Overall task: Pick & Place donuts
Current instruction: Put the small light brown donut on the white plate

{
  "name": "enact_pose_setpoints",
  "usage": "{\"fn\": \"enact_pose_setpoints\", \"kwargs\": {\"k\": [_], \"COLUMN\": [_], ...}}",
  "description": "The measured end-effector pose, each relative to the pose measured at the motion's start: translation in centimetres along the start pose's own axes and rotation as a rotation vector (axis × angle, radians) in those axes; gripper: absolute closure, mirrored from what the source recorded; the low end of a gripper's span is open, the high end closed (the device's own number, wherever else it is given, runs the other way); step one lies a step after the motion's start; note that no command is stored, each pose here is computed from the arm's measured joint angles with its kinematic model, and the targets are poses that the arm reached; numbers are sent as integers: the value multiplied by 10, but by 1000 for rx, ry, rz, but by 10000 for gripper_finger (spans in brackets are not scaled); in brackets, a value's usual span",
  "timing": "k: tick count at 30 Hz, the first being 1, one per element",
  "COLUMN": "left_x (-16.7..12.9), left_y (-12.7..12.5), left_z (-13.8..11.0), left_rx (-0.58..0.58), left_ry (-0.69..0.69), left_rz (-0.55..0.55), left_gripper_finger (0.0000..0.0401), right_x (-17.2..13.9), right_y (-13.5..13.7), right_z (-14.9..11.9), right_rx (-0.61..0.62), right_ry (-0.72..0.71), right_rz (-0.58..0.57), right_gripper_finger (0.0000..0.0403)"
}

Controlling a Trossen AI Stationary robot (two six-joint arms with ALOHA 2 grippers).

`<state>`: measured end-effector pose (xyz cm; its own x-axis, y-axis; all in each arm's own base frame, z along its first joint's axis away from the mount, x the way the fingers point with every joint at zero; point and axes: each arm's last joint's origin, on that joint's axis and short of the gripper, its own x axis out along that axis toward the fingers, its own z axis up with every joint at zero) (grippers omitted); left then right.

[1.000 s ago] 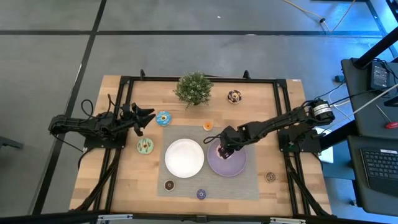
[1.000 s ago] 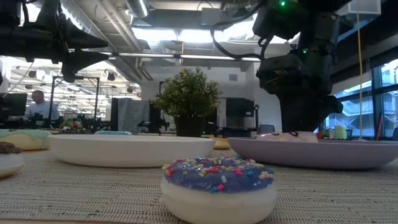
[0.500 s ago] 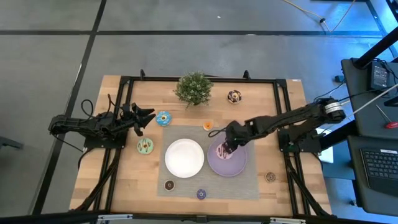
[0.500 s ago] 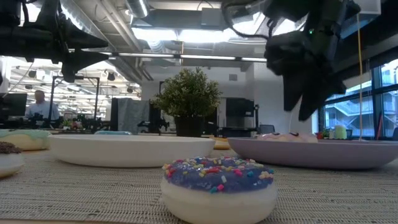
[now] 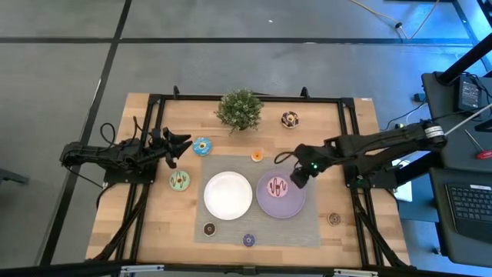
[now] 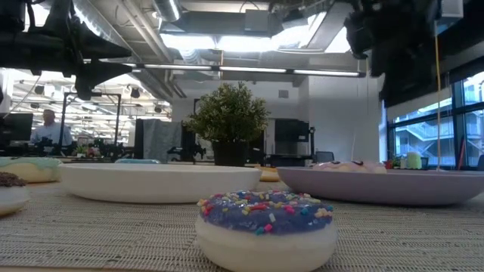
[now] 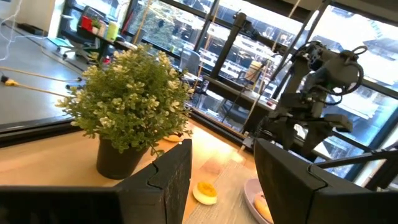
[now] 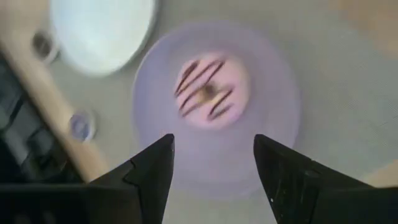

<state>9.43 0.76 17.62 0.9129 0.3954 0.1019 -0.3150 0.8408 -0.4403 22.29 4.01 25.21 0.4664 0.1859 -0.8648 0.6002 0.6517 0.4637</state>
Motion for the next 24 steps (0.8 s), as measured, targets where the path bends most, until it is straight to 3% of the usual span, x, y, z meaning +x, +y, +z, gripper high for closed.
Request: {"fn": "enact_pose_setpoints", "kwargs": {"k": [2,5,9,17,24], "left_x": [0,0,0,0,0], "left_y": [-1,-1,-1,-1,-1], "left_z": [0,-1,0,0,0], "left_rx": [1,1,28,28,28], "left_ry": [10,17,14,15,14], "left_rz": [-23,-39,-34,-38,-35], "left_gripper_finger": [232,232,232,232,232], "right_x": [0,0,0,-2,-6], "right_y": [3,6,10,18,7], "right_z": [-9,-26,-50,-89,-114], "right_rx": [13,141,295,376,567], "right_ry": [102,267,415,406,346], "right_rz": [32,30,-52,-172,-410], "right_gripper_finger": [181,181,181,181,181]}}
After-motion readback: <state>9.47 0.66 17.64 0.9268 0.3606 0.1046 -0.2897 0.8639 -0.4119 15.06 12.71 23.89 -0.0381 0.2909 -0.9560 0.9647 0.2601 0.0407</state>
